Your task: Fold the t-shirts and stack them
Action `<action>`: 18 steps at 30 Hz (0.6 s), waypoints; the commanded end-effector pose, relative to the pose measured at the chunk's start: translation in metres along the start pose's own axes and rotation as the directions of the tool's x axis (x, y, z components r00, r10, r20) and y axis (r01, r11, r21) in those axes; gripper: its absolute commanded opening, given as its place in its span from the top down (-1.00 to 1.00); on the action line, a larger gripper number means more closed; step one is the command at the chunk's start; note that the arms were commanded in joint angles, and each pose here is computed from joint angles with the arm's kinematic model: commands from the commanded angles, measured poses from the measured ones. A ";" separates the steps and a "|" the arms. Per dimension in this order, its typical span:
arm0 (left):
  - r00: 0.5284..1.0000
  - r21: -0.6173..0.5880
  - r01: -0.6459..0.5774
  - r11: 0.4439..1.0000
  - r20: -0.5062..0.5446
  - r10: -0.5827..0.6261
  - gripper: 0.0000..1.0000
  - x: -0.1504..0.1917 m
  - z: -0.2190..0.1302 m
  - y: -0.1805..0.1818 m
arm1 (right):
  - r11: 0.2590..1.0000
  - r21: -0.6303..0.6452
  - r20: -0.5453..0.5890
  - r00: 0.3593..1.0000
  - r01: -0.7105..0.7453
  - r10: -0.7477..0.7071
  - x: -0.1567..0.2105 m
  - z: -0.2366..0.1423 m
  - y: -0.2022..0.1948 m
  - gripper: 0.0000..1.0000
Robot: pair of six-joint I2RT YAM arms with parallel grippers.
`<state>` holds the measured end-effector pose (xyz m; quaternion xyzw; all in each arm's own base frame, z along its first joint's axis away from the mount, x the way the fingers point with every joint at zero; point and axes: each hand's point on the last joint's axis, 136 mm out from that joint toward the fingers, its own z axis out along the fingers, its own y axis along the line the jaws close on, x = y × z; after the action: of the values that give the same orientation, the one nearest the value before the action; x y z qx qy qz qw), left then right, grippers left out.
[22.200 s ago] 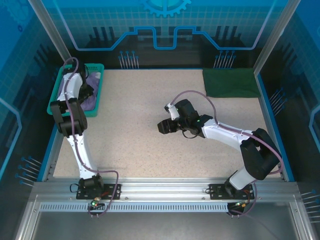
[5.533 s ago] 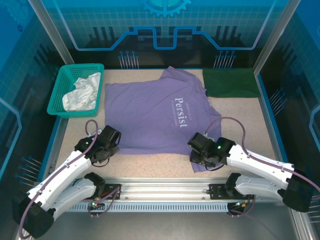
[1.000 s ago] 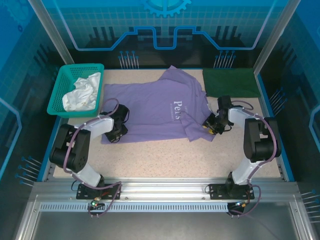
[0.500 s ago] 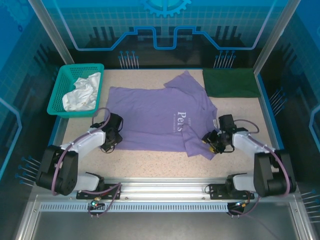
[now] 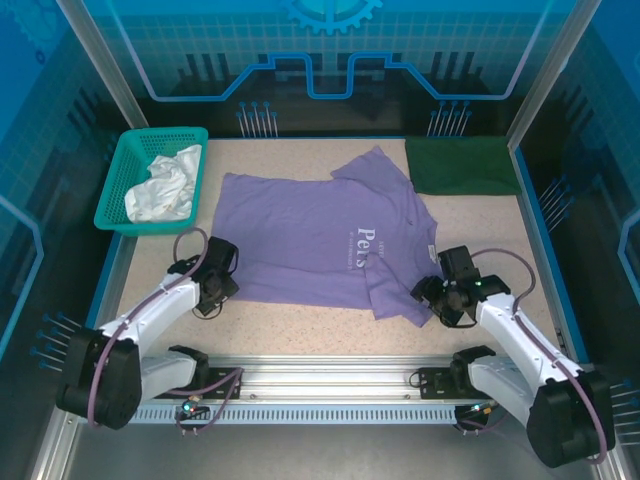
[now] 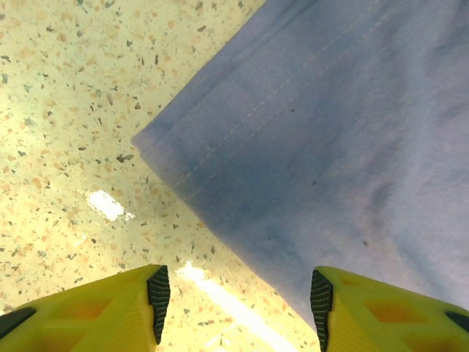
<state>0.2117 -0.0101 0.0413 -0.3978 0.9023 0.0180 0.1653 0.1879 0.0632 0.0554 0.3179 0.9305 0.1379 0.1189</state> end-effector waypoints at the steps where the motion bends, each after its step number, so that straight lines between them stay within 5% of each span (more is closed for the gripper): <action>1: 0.999 0.104 -0.030 0.994 0.020 0.028 -0.09 -0.010 -0.029 -0.023 | 0.969 0.013 0.028 0.969 0.246 -0.246 0.000 -0.019 0.017 -0.33; 5: 0.992 0.275 -0.124 0.953 0.028 0.121 0.10 -0.002 -0.053 -0.066 | 0.865 -0.078 -0.010 0.867 0.495 -0.498 0.034 -0.022 0.054 -0.14; 10: 0.953 0.407 -0.259 0.876 -0.044 0.301 0.12 0.043 -0.056 -0.121 | 0.762 0.047 -0.085 0.762 0.646 -0.642 0.066 -0.017 0.057 0.09; 15: 0.930 0.355 -0.311 0.881 -0.078 0.360 0.15 0.060 -0.029 -0.135 | 0.646 0.166 -0.127 0.666 0.745 -0.735 0.094 -0.001 0.071 0.16; 18: 0.931 0.265 -0.338 0.903 -0.042 0.362 0.13 0.052 -0.014 -0.125 | 0.617 0.270 -0.155 0.666 0.739 -0.730 0.091 0.010 0.073 0.15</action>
<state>0.2556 -0.1383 0.0484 -0.2132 0.9601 -0.1050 0.1475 0.1505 0.1890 0.0555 -0.0989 0.9918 -0.0035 0.0804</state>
